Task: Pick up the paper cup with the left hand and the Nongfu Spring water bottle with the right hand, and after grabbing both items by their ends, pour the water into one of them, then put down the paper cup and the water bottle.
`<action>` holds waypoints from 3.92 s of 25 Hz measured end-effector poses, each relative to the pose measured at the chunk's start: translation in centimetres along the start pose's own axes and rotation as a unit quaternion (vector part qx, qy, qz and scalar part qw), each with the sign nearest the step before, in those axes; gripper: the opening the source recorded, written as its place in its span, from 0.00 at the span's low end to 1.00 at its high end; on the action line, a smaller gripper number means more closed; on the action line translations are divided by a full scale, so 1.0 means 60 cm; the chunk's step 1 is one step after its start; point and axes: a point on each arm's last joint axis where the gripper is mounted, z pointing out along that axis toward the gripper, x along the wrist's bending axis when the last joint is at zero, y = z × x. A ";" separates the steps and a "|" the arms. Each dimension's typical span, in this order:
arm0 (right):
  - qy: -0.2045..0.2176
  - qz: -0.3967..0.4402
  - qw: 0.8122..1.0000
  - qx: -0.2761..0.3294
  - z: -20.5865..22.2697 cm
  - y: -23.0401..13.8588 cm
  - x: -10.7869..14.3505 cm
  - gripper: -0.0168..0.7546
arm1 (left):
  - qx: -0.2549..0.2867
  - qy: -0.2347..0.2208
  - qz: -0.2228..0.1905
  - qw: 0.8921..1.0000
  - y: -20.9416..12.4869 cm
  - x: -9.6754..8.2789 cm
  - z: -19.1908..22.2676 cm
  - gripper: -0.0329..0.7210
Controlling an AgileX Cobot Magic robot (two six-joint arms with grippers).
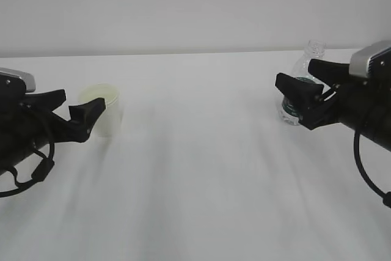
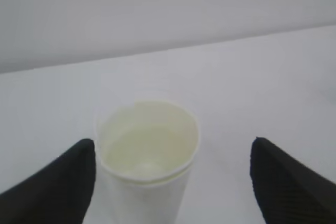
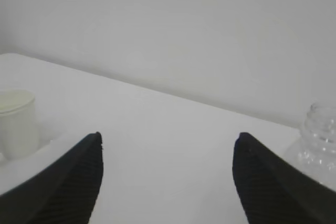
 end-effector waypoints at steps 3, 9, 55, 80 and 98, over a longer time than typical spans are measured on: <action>-0.004 -0.003 1.000 -0.006 -0.006 0.022 0.000 0.78 | -0.028 -0.006 -0.006 1.000 0.028 -0.004 -0.008 0.92; -0.025 -0.027 0.999 0.025 -0.025 0.054 -0.001 0.78 | -0.064 -0.015 -0.017 0.998 0.063 -0.009 -0.020 0.88; -0.240 -0.045 0.970 0.010 -0.298 0.274 0.038 0.78 | -0.158 0.026 0.037 0.986 0.287 -0.047 -0.290 0.80; -0.271 0.133 0.949 0.087 -0.418 0.310 0.081 0.78 | -0.086 0.092 -0.023 0.992 0.316 -0.054 -0.482 0.80; -0.228 0.167 0.931 0.232 -0.461 0.286 0.118 0.78 | 0.086 0.053 -0.121 0.988 0.277 -0.073 -0.496 0.80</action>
